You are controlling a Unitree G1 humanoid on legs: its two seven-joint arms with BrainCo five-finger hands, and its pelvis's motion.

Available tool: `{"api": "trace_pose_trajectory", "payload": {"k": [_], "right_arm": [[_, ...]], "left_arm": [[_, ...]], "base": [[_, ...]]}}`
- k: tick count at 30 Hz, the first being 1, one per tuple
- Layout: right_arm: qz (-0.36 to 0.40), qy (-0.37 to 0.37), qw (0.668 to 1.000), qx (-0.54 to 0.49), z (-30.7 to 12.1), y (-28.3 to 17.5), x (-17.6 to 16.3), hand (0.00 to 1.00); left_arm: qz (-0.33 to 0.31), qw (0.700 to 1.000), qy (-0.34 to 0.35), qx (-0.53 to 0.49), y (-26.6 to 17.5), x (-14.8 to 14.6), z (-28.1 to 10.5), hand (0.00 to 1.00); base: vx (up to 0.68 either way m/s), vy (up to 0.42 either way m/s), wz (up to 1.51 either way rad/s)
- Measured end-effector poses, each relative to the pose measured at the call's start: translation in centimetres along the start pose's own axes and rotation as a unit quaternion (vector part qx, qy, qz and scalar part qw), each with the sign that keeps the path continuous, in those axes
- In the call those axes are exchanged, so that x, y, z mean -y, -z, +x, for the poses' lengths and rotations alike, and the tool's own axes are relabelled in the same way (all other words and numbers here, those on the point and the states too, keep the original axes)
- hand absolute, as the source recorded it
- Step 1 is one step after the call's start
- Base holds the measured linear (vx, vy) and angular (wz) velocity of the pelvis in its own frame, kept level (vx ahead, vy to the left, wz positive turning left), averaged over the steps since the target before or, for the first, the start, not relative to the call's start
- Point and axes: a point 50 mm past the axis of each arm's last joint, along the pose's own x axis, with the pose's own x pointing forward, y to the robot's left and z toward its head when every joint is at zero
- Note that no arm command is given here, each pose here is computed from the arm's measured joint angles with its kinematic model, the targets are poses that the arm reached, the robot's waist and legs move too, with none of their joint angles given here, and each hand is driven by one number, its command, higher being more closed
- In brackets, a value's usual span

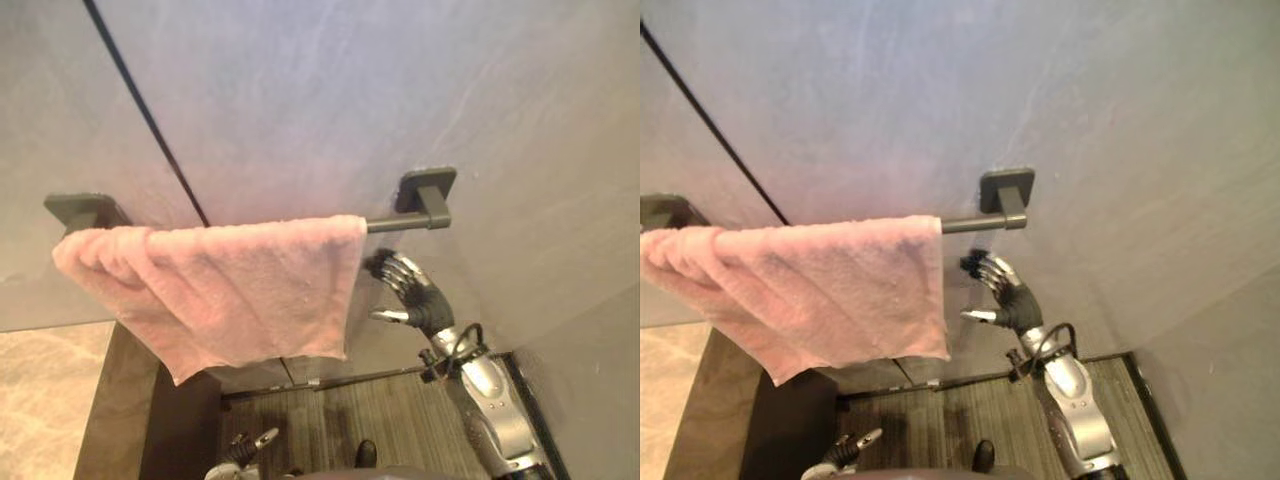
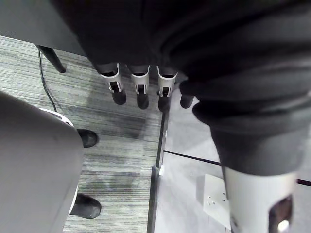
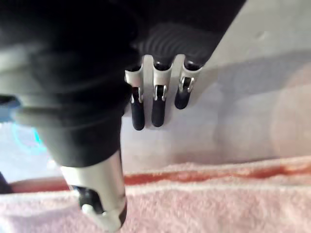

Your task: Organize washtable

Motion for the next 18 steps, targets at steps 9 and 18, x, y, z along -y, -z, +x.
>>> {"api": "trace_pose_trajectory", "payload": {"k": [9,18], "right_arm": [[0.008,-0.109,0.994,-0.028,3.5,1.8,-3.8,0.00],[0.001,-0.158,0.987,-0.030,5.4,1.9,-5.3,1.00]], "left_arm": [[0.010,1.000,0.007,0.008,-0.5,0.4,0.1,0.00],[-0.005,1.000,0.005,0.014,-0.9,0.4,0.2,0.00]], "base": [[-0.02,-0.019,0.13],[0.01,0.000,0.04]]}}
